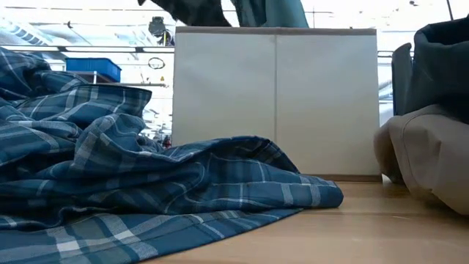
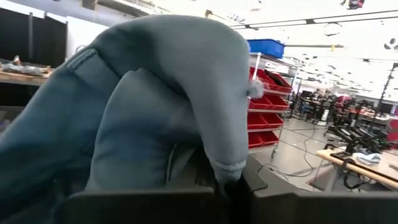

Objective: Sort clothes
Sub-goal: Put the green pants into the laundry organizer

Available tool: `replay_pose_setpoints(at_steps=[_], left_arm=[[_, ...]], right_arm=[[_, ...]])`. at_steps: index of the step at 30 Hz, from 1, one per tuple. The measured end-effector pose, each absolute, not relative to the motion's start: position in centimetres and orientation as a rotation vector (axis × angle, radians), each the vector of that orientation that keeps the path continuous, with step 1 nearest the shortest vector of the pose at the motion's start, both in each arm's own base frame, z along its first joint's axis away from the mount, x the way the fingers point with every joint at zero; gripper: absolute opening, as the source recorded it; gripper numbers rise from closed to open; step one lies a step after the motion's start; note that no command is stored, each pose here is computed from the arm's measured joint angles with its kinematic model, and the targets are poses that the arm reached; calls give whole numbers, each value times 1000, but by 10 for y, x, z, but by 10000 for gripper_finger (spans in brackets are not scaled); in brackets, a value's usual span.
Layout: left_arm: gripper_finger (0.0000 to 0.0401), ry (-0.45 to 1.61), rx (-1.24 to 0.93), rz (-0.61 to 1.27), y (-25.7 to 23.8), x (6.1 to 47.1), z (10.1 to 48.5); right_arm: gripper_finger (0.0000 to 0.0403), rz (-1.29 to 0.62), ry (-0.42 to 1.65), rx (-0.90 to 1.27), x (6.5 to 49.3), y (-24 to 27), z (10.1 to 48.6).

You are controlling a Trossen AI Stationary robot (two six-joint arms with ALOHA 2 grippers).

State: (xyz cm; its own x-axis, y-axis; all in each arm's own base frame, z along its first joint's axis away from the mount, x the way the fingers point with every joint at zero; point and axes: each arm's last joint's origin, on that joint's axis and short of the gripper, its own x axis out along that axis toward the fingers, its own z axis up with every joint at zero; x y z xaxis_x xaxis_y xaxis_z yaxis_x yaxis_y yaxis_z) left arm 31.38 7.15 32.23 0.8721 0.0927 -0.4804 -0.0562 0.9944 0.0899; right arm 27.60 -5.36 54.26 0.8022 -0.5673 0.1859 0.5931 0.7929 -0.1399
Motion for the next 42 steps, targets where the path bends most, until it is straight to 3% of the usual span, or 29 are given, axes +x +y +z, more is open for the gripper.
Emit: replay_pose_setpoints(at_steps=[6, 11, 18, 25, 34, 42], left_arm=[[213, 397, 101, 100, 62, 273, 364], [215, 338, 63, 109, 51, 228, 392], [216, 141, 65, 69, 32, 162, 430], [216, 5, 83, 93, 23, 118, 447], [216, 23, 54, 99, 23, 121, 445], [216, 61, 45, 98, 25, 128, 441]], right_arm=[[1, -593, -170, -181, 275, -57, 545], [1, -496, -116, -114, 278, -51, 537], [1, -394, 119, -34, 282, -27, 512], [1, -306, 163, -81, 293, -2, 502], [1, -406, 365, 97, 330, -65, 389], [1, -543, 545, 82, 326, -78, 311]])
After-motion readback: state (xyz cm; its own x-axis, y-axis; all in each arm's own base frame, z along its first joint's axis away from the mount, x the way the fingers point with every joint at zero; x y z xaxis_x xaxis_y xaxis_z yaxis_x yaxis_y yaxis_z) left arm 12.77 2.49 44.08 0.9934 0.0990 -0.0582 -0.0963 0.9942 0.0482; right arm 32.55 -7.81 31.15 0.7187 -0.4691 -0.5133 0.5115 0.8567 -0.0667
